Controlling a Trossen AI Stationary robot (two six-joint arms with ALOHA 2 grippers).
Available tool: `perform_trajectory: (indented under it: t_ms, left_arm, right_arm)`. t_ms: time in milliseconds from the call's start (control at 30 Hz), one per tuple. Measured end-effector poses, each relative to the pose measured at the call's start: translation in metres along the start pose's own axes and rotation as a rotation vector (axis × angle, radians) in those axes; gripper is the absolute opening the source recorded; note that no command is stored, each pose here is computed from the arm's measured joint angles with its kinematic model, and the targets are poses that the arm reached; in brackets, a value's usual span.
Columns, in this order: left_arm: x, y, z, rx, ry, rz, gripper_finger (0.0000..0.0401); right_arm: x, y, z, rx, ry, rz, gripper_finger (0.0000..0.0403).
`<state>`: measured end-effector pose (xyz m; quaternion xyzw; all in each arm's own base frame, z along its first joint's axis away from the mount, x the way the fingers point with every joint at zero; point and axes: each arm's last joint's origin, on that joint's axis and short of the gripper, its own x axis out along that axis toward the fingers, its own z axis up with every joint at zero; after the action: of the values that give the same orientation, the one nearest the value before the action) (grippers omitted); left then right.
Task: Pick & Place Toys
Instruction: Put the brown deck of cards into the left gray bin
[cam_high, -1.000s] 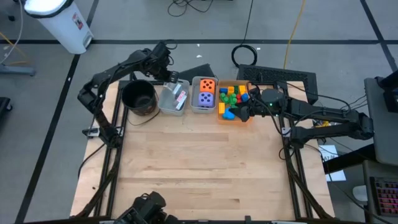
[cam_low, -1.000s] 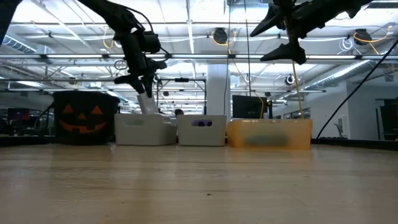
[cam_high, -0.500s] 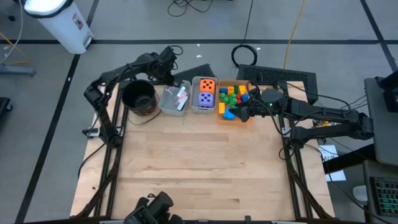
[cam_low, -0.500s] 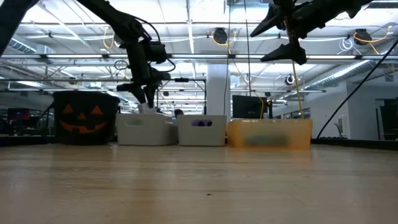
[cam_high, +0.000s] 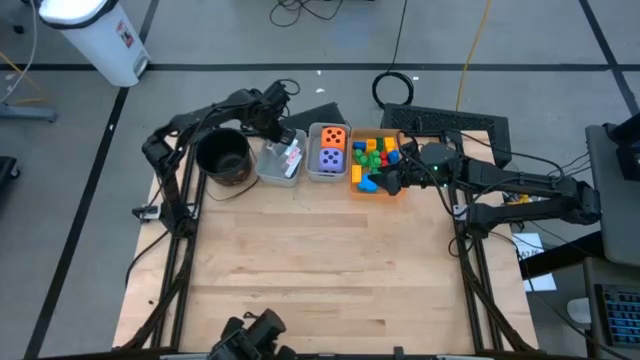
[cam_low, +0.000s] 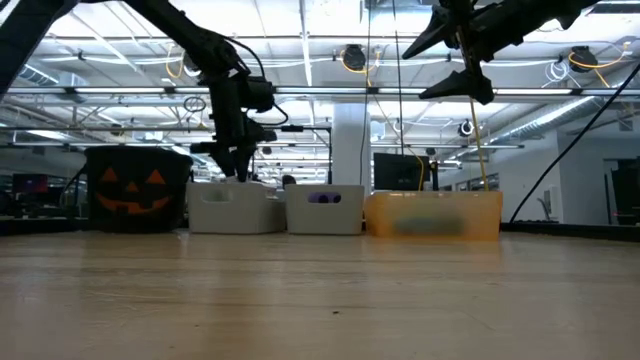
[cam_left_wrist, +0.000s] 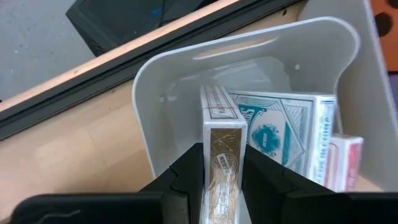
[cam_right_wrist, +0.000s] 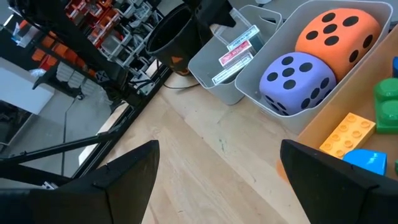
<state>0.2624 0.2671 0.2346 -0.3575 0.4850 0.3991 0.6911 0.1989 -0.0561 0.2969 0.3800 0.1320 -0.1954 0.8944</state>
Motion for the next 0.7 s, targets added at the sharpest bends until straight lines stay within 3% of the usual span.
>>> perform_trajectory:
  t_ms: [700]
  left_arm:
    - [0.0076, -0.0061, 0.0034, 0.016, -0.016, -0.049, 0.0103]
  right_arm:
    - [0.0, 0.0002, -0.0003, 0.018, 0.002, 0.001, 0.0325]
